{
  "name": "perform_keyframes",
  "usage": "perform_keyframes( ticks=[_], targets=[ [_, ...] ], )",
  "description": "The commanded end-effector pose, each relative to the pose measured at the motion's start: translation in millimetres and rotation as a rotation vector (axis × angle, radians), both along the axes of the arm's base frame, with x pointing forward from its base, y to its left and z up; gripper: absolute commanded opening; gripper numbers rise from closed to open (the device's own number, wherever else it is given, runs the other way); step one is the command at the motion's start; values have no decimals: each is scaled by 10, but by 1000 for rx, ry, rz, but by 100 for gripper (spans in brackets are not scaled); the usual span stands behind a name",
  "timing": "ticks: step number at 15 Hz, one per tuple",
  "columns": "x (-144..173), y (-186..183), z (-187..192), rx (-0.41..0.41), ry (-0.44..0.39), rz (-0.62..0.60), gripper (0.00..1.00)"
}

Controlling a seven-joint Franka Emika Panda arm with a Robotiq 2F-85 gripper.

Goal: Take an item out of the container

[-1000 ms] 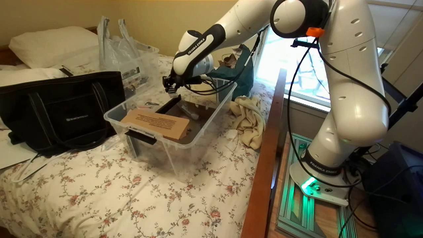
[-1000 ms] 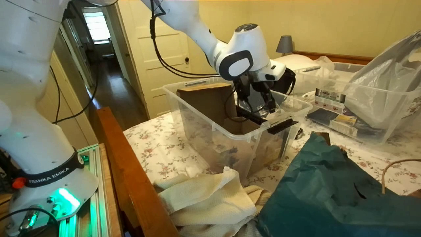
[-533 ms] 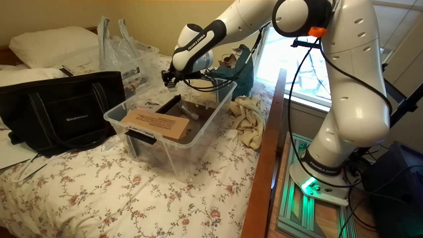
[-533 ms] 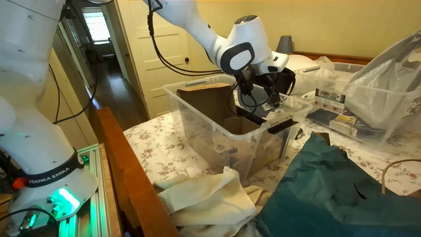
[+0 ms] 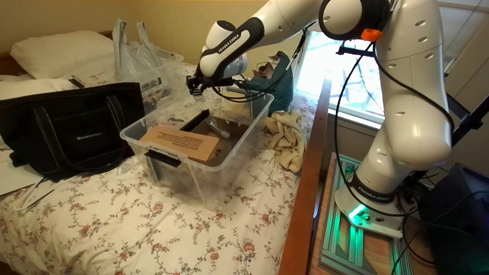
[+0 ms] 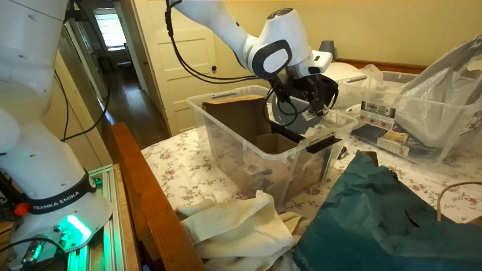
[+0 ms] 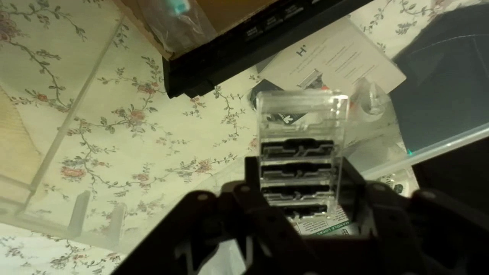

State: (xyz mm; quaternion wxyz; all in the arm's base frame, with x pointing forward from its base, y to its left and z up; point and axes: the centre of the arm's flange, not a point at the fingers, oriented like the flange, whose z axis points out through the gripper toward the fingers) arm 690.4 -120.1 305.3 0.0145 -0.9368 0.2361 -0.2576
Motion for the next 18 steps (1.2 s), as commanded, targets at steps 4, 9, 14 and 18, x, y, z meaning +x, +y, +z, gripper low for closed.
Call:
perform_keyframes(
  ticks=[4,9,14,18],
  targets=[
    [55,113,368,-10,-6,52,26],
    [132,182,427,-5,-18,67,26],
    [138,164,422,-3,-15,66,51],
    [138,165,421,-2,-14,66,51]
  ],
)
